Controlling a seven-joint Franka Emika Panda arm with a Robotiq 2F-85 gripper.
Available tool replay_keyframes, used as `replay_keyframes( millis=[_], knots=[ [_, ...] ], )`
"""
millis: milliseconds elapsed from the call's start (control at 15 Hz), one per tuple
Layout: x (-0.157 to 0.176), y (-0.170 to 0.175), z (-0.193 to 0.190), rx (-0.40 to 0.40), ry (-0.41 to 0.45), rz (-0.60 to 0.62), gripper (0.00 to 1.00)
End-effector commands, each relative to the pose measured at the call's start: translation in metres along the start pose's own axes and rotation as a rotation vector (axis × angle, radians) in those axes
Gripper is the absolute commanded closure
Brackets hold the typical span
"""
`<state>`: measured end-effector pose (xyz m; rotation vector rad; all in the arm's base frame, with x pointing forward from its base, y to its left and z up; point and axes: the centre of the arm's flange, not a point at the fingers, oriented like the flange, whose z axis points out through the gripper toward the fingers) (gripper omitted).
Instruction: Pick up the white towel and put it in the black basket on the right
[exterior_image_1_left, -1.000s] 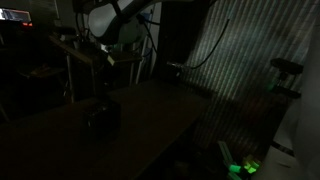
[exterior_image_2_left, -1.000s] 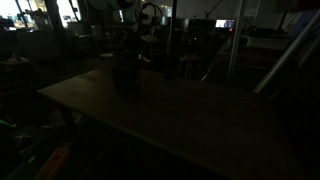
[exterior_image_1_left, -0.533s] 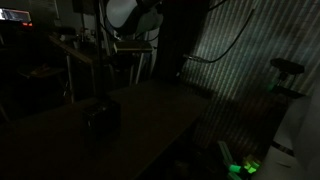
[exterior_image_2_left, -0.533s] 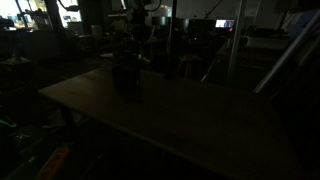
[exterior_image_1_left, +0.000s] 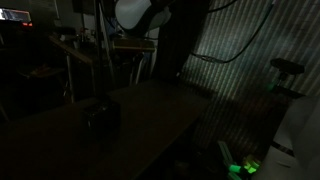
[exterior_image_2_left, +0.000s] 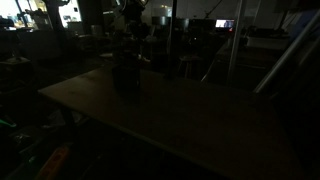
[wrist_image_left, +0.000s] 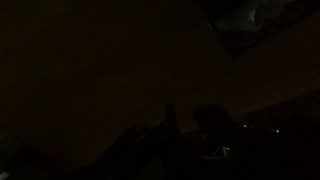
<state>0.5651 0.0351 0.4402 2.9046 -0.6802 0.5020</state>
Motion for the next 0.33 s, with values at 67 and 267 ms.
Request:
replay_keyframes(
  millis=[67, 267],
  knots=[
    [-0.0011, 0.0004, -0.0003, 0.000, 0.000, 0.004, 0.56],
    [-0.0019, 0.0005, 0.0006, -0.001, -0.002, 0.006, 0.56]
  ],
)
